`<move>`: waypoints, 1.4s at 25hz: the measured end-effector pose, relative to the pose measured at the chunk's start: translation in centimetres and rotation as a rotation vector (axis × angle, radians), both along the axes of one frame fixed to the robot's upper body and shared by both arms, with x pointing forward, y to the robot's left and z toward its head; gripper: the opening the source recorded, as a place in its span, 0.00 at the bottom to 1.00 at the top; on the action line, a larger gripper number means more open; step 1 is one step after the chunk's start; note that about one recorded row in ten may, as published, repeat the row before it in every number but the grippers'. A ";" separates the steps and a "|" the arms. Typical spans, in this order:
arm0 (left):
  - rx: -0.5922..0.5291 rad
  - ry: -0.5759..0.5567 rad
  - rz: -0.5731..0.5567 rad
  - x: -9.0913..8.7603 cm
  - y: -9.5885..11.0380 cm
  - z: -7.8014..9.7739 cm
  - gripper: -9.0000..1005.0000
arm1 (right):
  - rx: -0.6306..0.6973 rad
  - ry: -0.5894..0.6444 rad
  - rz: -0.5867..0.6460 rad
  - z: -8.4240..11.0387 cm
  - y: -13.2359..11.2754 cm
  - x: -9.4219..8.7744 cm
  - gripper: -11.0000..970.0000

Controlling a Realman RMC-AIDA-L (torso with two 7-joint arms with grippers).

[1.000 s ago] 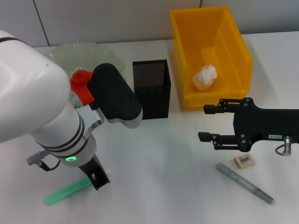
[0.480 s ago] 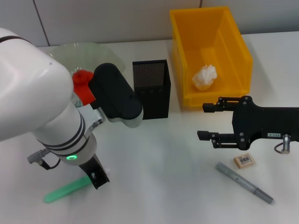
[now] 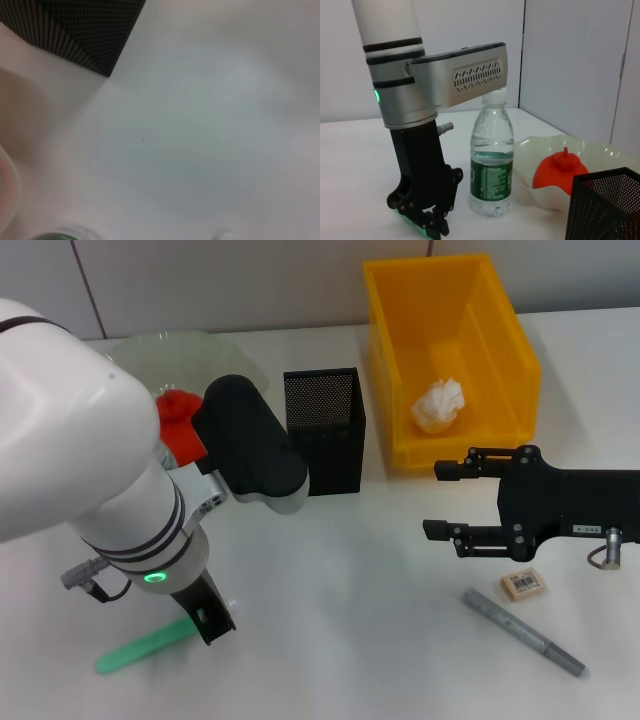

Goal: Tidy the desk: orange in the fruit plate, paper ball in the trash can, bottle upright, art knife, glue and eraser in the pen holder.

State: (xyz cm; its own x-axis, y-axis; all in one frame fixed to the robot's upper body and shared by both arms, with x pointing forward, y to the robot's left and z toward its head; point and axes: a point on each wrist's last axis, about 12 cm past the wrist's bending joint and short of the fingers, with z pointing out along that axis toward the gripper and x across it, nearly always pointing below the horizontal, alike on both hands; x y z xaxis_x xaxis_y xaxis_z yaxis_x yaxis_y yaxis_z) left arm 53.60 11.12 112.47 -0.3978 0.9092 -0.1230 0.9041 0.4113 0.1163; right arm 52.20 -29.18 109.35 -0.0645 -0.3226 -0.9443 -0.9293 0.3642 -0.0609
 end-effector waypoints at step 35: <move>-0.047 -0.047 -0.051 -0.3 -1.3 1.4 0.08 | 0.000 0.004 -0.036 -0.3 -0.4 0.0 0.71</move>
